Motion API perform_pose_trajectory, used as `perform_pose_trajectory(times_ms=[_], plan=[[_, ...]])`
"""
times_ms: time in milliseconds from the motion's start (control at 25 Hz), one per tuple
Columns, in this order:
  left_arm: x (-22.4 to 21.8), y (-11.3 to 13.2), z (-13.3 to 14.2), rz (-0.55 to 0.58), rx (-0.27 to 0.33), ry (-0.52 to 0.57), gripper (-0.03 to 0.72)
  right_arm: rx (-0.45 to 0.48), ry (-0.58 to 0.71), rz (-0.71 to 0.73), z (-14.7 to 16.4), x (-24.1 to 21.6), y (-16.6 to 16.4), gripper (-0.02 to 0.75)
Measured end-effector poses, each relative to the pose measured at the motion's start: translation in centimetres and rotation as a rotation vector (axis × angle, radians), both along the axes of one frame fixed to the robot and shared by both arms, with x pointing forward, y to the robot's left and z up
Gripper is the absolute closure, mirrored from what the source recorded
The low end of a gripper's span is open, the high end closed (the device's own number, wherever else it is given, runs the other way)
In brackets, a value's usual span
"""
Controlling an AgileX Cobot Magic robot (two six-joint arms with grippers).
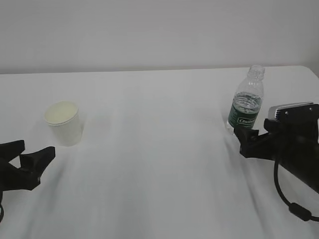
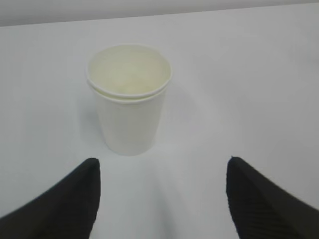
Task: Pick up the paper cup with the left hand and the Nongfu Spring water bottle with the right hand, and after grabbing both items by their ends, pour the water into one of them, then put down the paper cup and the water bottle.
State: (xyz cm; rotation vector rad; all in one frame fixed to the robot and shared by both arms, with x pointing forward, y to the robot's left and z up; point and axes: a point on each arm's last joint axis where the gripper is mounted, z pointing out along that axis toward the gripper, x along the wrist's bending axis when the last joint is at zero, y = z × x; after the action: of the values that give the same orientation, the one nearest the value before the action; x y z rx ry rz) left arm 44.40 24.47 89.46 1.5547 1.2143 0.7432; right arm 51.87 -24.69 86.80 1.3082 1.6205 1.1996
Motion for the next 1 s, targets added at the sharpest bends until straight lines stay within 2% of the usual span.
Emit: perform_pose_trajectory(times_ms=[600, 1000], plan=[[0.0, 0.0, -0.5, -0.001, 0.005, 0.021, 0.114, -0.001, 0.006, -0.003, -3.4, 4.2, 0.7, 0.104], [0.0, 0.0, -0.5, -0.001, 0.005, 0.021, 0.114, 0.010, -0.029, -0.043, -3.1, 5.5, 0.5, 0.108]])
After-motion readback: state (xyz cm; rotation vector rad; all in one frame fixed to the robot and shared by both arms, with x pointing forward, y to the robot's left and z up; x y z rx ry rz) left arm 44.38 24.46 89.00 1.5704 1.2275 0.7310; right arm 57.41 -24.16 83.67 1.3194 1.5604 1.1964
